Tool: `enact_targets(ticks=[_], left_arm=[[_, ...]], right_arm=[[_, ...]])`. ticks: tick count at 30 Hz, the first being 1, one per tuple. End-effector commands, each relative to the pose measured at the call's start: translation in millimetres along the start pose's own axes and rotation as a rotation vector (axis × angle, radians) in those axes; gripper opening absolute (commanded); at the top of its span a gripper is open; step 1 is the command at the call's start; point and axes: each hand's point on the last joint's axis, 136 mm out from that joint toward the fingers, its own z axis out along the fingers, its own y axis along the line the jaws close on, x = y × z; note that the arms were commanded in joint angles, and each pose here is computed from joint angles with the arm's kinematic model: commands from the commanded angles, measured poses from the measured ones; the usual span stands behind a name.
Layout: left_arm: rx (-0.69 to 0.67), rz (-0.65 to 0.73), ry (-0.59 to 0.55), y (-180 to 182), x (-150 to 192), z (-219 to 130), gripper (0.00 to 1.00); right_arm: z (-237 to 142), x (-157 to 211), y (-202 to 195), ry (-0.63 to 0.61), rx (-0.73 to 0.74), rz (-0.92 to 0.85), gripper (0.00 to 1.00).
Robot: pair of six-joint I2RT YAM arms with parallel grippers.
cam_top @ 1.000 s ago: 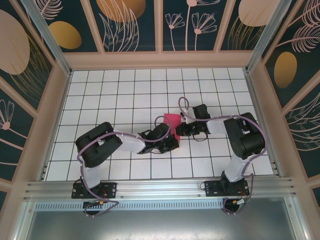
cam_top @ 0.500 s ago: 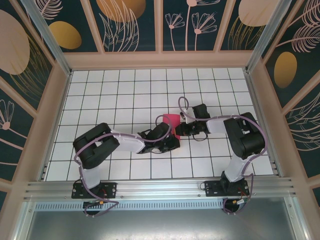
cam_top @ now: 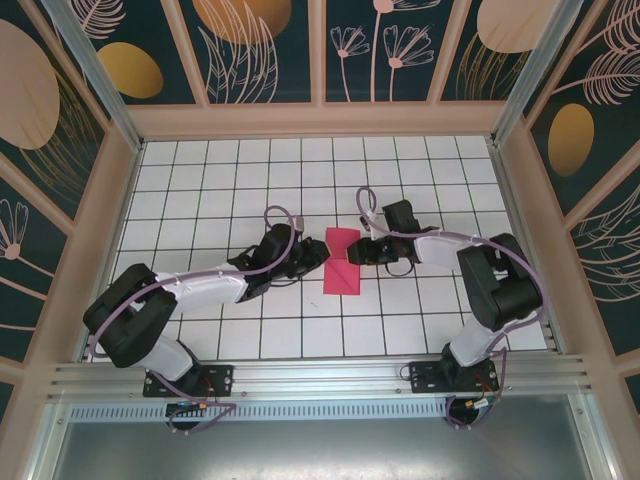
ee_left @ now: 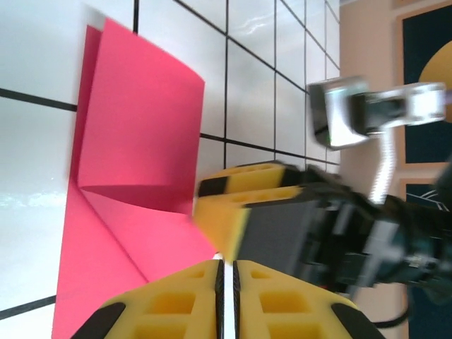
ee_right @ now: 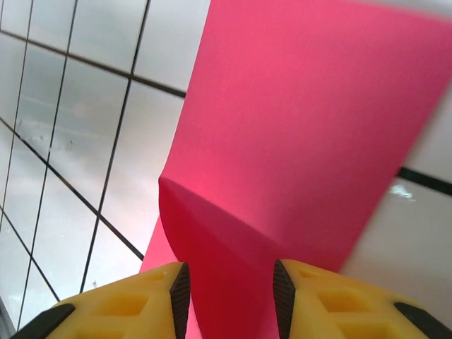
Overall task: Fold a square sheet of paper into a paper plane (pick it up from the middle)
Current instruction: Fold the triangle a second time at the center of the table.
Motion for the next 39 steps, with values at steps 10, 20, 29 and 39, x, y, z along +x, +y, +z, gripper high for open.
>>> enact_targets(ticks=[10, 20, 29, 39], left_arm=[[-0.022, 0.037, 0.152, 7.7, 15.7, 54.7, 0.11], [-0.06, 0.03, 0.183, 28.5, 22.7, 74.1, 0.11], [-0.092, 0.044, 0.173, 37.7, 21.3, 78.9, 0.11], [-0.082, 0.06, 0.177, 34.3, 20.6, 79.5, 0.13]], right_arm=[[-65.8, -0.3, 41.4, -0.174, -0.039, 0.04, 0.29], [-32.7, 49.2, 74.9, -0.067, -0.127, 0.031, 0.14], [-0.7, 53.8, 47.2, -0.005, -0.045, 0.088, 0.12], [13.0, 81.3, 11.2, 0.066, 0.025, 0.156, 0.12]])
